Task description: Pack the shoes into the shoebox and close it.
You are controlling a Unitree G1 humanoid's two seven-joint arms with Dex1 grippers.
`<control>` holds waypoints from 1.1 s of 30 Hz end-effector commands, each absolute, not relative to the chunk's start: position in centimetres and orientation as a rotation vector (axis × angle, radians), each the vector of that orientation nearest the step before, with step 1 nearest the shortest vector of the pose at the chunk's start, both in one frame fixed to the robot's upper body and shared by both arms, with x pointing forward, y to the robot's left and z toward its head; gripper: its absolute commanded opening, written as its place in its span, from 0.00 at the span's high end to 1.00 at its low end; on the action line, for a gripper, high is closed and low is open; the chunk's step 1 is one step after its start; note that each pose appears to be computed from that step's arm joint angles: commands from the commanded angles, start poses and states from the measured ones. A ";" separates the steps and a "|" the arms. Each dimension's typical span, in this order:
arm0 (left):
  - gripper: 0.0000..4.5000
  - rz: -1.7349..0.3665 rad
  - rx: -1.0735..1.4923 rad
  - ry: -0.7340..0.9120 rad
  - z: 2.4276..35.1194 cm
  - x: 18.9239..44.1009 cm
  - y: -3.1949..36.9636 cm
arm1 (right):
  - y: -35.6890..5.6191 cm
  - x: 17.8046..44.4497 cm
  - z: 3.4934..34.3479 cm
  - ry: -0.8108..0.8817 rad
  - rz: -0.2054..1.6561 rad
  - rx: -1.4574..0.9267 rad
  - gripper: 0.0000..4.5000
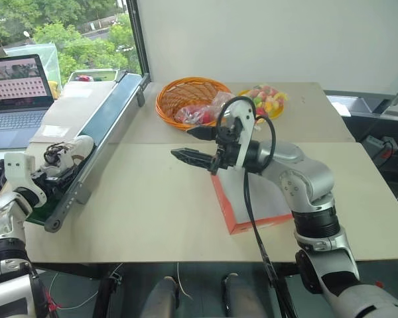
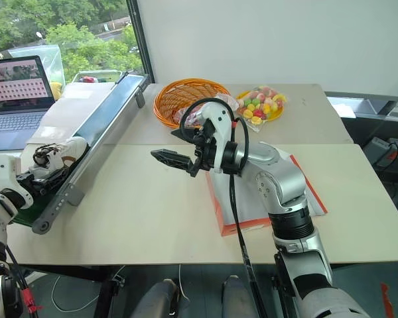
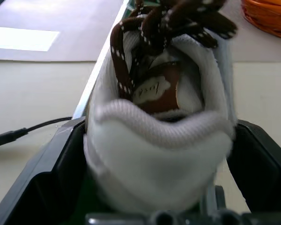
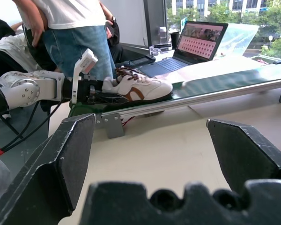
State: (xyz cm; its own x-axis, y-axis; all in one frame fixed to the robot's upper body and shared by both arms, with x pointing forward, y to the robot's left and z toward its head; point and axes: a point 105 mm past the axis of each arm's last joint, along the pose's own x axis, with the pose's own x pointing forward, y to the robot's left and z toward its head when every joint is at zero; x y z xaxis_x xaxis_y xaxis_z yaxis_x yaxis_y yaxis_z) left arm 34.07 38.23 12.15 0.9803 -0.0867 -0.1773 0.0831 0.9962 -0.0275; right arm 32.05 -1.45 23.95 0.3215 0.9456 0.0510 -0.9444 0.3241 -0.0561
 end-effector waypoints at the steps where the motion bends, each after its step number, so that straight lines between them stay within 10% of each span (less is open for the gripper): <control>1: 0.39 -0.143 -0.003 0.126 13.4 34.3 37.1 | -1.4 31.4 25.8 -0.153 1.257 -0.036 0.00; 5: 0.53 -0.191 0.008 0.102 14.3 34.7 35.1 | -1.5 31.5 25.7 -0.153 1.249 -0.032 0.00; 21: 0.53 -0.578 -0.023 -0.399 28.2 34.4 13.5 | -6.0 37.1 29.6 -0.115 0.903 0.796 0.00; 33: 0.53 -0.728 -0.074 -0.383 28.3 34.3 8.5 | -6.2 37.1 30.0 -0.123 0.864 0.769 0.00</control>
